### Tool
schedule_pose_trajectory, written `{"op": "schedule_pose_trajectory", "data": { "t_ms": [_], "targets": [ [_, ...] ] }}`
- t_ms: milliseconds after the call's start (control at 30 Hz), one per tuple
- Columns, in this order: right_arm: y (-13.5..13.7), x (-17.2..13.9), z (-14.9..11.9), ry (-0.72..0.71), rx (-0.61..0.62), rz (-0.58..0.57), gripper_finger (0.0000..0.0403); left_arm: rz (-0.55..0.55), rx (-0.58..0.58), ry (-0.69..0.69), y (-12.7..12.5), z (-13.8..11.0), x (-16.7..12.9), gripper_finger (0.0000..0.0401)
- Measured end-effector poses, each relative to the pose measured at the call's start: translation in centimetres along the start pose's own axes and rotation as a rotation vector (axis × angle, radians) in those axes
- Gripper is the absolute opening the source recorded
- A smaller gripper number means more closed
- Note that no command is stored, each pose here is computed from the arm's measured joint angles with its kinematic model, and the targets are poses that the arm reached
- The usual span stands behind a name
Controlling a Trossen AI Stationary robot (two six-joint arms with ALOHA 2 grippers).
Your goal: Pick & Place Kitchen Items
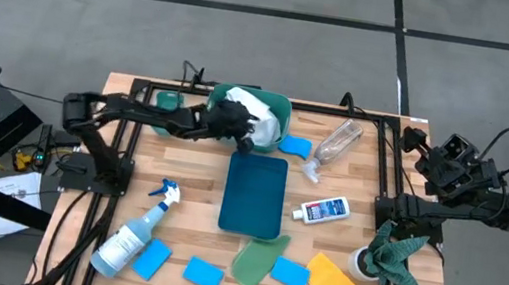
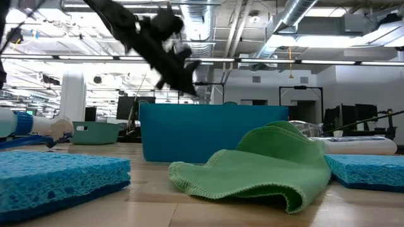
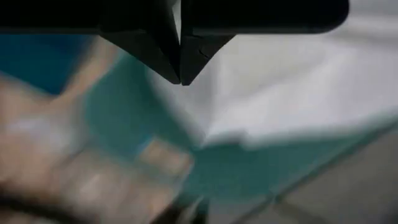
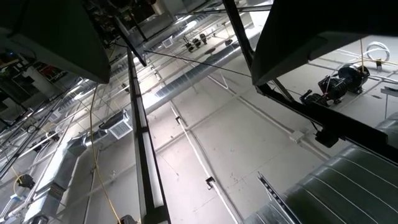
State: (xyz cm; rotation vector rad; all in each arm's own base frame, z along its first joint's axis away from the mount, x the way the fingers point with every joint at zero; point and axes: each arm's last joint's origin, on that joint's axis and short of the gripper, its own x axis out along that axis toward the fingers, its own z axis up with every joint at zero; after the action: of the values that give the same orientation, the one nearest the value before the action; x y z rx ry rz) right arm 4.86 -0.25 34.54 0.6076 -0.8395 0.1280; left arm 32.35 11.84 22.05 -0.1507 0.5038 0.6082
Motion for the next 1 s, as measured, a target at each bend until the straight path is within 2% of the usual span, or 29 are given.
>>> {"op": "schedule_pose_trajectory", "data": {
  "t_ms": [133, 167, 233, 300, 367, 433, 533, 700, 800, 1000],
  "targets": [
    [0.0, 0.0, -0.1, 0.006, 0.000, -0.003, 0.0380, -0.108, 0.039, -0.184, 0.4, 3.5, -4.3, 0.0001],
    [0.0, 0.0, -0.1, 0.006, 0.002, -0.003, 0.0380, -0.156, 0.035, -0.210, 0.7, 4.2, -5.4, 0.0002],
    [0.0, 0.0, -0.1, 0.006, 0.004, -0.004, 0.0380, -0.322, 0.043, -0.266, 1.0, 5.2, -7.5, 0.0003],
    [0.0, 0.0, -0.1, 0.006, 0.006, -0.004, 0.0380, -0.491, 0.064, -0.312, 1.2, 5.1, -9.7, 0.0001],
    [0.0, 0.0, -0.1, 0.007, 0.006, -0.005, 0.0380, -0.578, 0.076, -0.351, 1.3, 4.3, -11.7, 0.0001],
    [0.0, 0.0, -0.1, 0.006, 0.006, -0.005, 0.0380, -0.596, 0.073, -0.375, 1.2, 2.9, -13.6, 0.0001],
    [-0.1, 0.0, -0.1, 0.005, 0.006, -0.006, 0.0380, -0.561, 0.034, -0.399, 1.3, 0.2, -15.8, 0.0001],
    [-0.1, 0.0, -0.1, 0.007, 0.004, -0.021, 0.0380, -0.526, -0.026, -0.469, 0.4, -4.0, -18.3, 0.0000],
    [-0.2, 0.0, -0.2, 0.003, 0.003, -0.041, 0.0380, -0.497, -0.038, -0.477, 0.1, -6.0, -19.0, 0.0000],
    [-0.3, 0.0, -0.2, -0.002, -0.001, -0.068, 0.0380, -0.529, -0.027, -0.465, 0.3, -9.6, -19.6, 0.0000]
  ]
}}
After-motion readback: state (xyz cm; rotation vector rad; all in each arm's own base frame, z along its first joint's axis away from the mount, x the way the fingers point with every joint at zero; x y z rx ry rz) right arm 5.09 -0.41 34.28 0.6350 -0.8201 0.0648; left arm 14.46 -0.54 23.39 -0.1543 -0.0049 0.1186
